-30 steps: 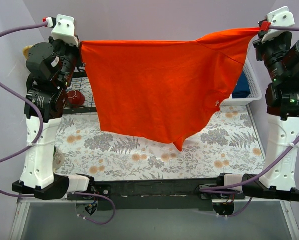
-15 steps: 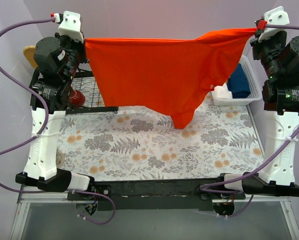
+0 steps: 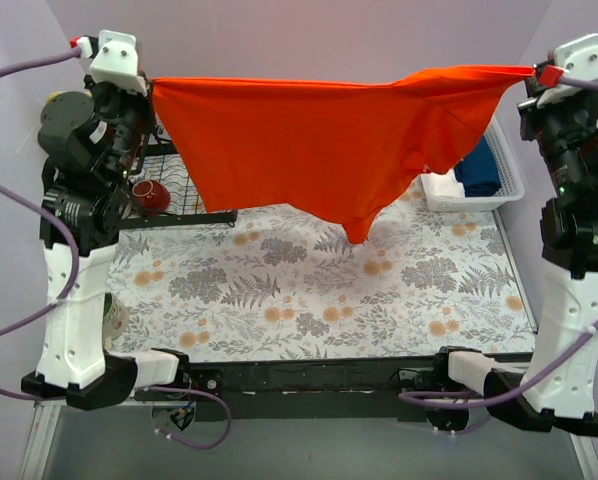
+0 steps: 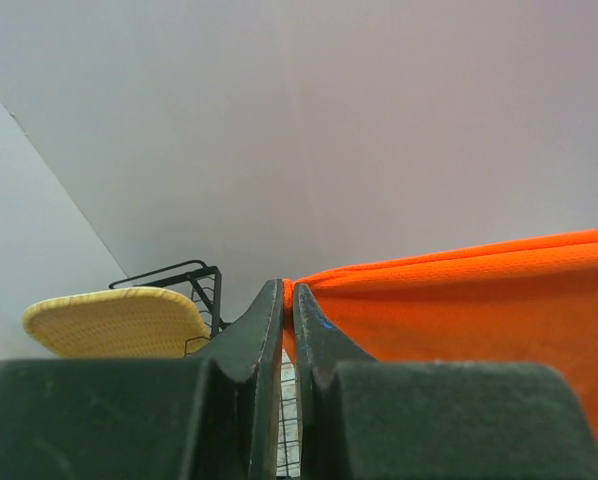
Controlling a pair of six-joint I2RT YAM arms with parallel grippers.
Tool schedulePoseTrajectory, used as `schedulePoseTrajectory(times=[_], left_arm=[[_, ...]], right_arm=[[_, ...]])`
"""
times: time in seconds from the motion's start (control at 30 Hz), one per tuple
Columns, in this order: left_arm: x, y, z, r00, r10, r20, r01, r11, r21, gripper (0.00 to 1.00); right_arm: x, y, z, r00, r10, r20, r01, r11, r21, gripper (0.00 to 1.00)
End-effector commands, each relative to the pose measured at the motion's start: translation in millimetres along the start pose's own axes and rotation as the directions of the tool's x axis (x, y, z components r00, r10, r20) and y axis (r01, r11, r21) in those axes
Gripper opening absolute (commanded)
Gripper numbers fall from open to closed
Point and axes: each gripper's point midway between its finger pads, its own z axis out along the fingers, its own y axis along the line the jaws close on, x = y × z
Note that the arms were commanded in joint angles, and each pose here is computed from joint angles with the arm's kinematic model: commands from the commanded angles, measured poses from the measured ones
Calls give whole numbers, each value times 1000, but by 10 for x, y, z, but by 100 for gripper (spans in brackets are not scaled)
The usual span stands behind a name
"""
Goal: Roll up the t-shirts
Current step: Flatten out the T-shirt at the center of the board.
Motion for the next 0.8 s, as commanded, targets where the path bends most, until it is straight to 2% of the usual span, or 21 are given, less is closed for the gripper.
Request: schedulePoseTrajectory(times=[0.0, 0.27, 0.47, 0.6, 0.7, 0.73, 0.77], left_arm=[[-325, 377, -564, 996, 8, 92, 2, 994, -112, 0], [-504, 456, -1146, 986, 10, 167, 8, 995, -104, 0], [-585, 428, -1360, 979, -3, 206, 19, 997, -76, 0], [-572, 362, -1265, 980, 14, 200, -5, 999, -41, 0], [-327, 243, -1072, 989, 23, 148, -25, 1000, 5, 0], [-82, 164, -957, 996, 25, 88, -28, 999, 32, 0], [72, 118, -893, 998, 21, 52, -23, 999, 47, 0]], right_arm=[[-489, -203, -584, 995, -30, 97, 21, 995, 98, 1], [-782, -198, -1276, 985, -32, 172, 7, 990, 142, 1], [-1097, -219, -1622, 962, -40, 269, -4, 987, 162, 1], [-1157, -262, -1522, 959, -38, 281, -9, 986, 164, 1], [-925, -185, -1231, 972, -37, 233, 8, 992, 123, 1], [-802, -129, -1161, 977, -31, 212, 9, 995, 104, 1], [-469, 3, -967, 990, -11, 143, 2, 998, 58, 1]])
